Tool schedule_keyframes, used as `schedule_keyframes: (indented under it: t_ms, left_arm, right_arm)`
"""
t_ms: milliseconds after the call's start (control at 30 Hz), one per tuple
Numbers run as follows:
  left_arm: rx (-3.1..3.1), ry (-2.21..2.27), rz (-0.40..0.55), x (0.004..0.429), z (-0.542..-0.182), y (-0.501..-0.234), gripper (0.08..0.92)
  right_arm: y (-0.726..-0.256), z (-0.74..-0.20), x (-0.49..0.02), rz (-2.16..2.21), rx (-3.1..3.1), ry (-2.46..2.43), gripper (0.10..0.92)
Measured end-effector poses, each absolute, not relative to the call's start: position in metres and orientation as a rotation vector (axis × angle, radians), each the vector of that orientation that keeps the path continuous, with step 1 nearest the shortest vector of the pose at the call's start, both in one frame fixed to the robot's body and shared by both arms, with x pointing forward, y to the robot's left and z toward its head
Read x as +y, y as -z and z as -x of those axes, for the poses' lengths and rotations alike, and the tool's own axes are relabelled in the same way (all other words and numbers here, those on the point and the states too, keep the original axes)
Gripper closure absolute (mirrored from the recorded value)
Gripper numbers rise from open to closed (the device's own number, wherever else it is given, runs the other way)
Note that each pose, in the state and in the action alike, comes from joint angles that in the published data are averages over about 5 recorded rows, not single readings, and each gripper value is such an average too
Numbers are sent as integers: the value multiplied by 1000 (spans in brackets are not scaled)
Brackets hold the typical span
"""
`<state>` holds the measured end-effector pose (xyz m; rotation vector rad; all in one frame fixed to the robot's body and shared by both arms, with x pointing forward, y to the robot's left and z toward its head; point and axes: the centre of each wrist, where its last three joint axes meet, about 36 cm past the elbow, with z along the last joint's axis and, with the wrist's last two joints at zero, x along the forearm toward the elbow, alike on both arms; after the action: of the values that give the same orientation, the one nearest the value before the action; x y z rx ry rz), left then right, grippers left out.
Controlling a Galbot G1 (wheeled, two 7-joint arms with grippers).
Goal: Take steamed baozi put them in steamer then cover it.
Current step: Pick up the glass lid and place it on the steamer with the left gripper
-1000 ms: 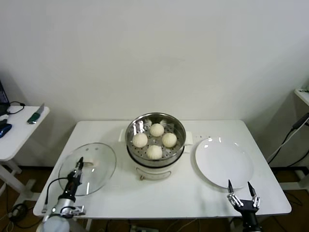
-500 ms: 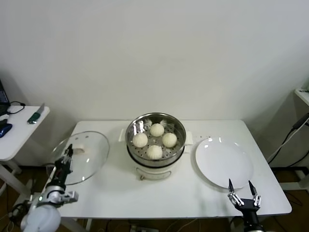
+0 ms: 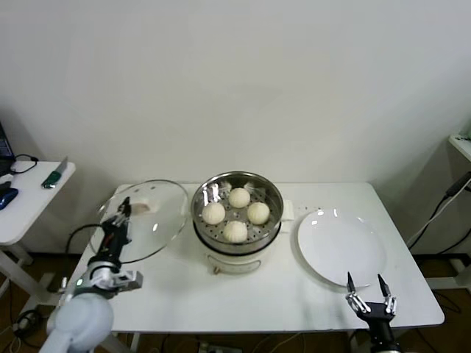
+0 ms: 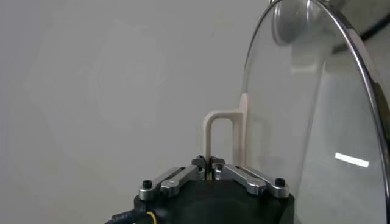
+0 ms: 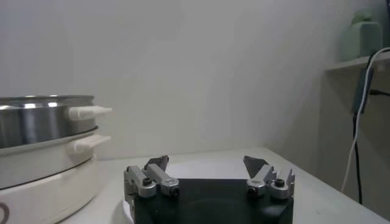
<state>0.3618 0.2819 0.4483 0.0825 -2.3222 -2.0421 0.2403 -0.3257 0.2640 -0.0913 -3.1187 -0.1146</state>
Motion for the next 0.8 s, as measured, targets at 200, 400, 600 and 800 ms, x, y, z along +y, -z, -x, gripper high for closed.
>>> schedule_keyframes:
  t_ms: [200, 400, 600, 800]
  left_arm:
    - [-2329, 2032, -57, 243, -367, -457, 866]
    - [-2354, 2026, -34, 203, -376, -462, 866]
    - [-2387, 2023, -16, 164, -390, -466, 866]
    - [-2426, 2021, 12, 127, -401, -470, 866]
  right_arm:
    - [-260, -241, -324, 86, -3127, 118, 200]
    - [-256, -239, -325, 91, -3130, 119, 200]
    - [-255, -237, -327, 98, -3134, 116, 200]
    - [-255, -234, -332, 113, -3135, 112, 200]
